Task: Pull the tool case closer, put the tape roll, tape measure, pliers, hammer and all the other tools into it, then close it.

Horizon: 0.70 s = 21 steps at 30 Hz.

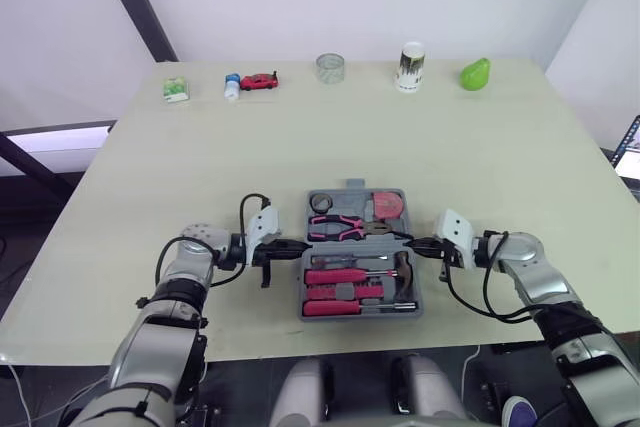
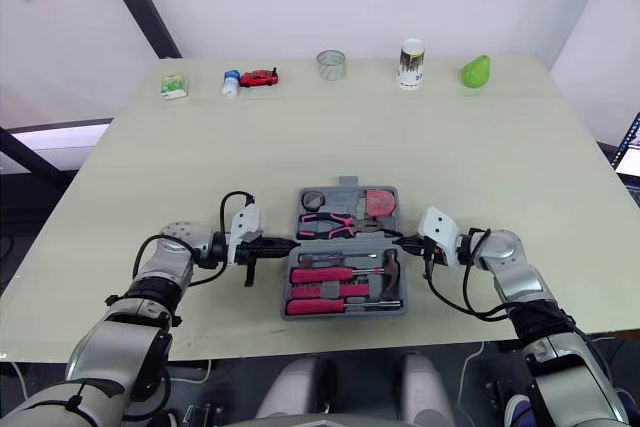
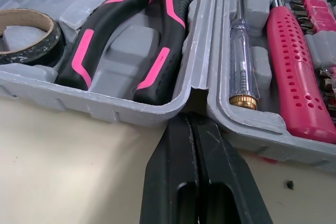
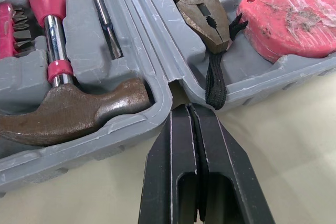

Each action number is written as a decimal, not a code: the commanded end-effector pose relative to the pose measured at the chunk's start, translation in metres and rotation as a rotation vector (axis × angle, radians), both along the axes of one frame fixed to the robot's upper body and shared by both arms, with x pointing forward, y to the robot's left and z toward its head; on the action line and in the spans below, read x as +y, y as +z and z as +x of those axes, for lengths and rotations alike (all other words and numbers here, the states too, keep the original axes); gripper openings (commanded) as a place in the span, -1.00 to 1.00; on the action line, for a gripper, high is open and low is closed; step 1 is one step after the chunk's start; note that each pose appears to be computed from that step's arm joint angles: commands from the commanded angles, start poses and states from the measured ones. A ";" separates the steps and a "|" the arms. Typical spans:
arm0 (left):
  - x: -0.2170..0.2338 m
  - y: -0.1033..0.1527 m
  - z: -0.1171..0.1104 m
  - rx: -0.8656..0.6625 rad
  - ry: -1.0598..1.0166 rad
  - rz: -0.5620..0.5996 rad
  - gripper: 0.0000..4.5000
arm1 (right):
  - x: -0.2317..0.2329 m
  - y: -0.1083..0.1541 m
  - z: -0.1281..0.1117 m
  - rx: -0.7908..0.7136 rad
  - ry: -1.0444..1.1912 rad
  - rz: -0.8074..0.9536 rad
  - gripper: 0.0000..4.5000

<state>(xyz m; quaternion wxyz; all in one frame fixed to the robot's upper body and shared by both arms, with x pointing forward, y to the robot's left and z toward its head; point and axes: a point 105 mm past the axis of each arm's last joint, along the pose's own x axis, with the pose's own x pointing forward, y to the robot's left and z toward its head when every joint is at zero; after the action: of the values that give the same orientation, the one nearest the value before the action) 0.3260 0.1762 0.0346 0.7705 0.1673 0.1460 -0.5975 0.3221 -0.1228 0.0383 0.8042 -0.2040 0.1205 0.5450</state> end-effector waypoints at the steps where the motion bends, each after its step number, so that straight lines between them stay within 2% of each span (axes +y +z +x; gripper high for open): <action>1: -0.013 0.003 0.000 -0.021 -0.052 -0.014 -0.98 | 0.014 0.006 -0.007 -0.026 0.069 0.017 -1.00; 6: -0.021 0.001 -0.005 -0.018 -0.084 -0.010 -0.98 | 0.010 0.002 -0.016 -0.011 0.098 -0.018 -1.00; 13: -0.024 -0.008 -0.026 -0.004 -0.140 0.025 -0.98 | 0.012 -0.001 -0.030 0.018 0.128 -0.020 -1.00; 21: -0.022 -0.005 -0.044 0.018 -0.133 0.017 -0.98 | 0.019 -0.003 -0.044 0.037 0.140 -0.010 -1.00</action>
<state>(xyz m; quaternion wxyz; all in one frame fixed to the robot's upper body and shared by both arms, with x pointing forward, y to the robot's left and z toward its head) 0.2878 0.1674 0.0260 0.7436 0.1775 0.1583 -0.6249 0.2883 -0.1259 0.0280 0.7818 -0.2115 0.1501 0.5671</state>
